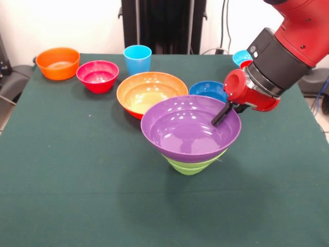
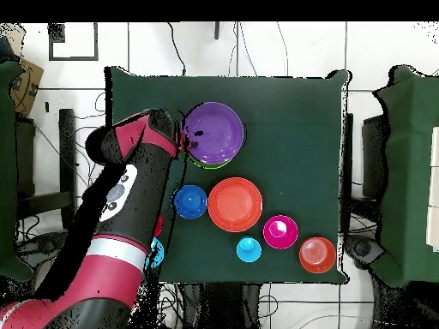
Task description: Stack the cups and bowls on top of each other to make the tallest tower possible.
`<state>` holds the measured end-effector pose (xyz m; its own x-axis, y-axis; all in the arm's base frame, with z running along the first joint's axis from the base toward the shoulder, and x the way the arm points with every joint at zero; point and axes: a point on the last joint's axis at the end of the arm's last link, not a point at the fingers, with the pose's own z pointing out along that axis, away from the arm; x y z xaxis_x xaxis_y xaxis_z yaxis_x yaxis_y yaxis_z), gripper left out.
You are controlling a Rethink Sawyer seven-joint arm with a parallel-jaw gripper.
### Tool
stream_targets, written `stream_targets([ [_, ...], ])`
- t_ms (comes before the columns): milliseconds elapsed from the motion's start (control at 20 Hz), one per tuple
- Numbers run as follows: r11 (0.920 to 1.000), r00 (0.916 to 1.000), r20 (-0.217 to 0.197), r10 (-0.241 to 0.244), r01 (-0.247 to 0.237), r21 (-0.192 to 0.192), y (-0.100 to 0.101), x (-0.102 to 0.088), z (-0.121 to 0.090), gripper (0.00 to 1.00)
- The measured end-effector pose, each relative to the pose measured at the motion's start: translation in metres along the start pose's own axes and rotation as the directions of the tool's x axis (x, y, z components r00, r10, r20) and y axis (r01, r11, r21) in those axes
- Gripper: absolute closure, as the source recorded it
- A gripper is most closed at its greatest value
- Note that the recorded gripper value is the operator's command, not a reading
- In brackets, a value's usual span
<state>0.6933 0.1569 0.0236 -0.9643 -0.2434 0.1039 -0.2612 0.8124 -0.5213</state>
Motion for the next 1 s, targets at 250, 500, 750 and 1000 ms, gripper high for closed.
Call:
stream_targets([
  [250,1.0,1.0,-0.006,0.0,0.0,0.0,0.0001,0.0008,0.0001,1.0],
  [500,1.0,0.9998,-0.017,0.0,0.0,0.0,0.0001,0.0023,0.0001,1.0],
  [750,1.0,0.9993,-0.037,0.0,0.0,0.0,0.0002,0.005,0.0002,1.0],
  [1000,1.0,0.9983,-0.059,-0.001,0.001,0.001,0.0001,0.0079,0.0006,0.0],
])
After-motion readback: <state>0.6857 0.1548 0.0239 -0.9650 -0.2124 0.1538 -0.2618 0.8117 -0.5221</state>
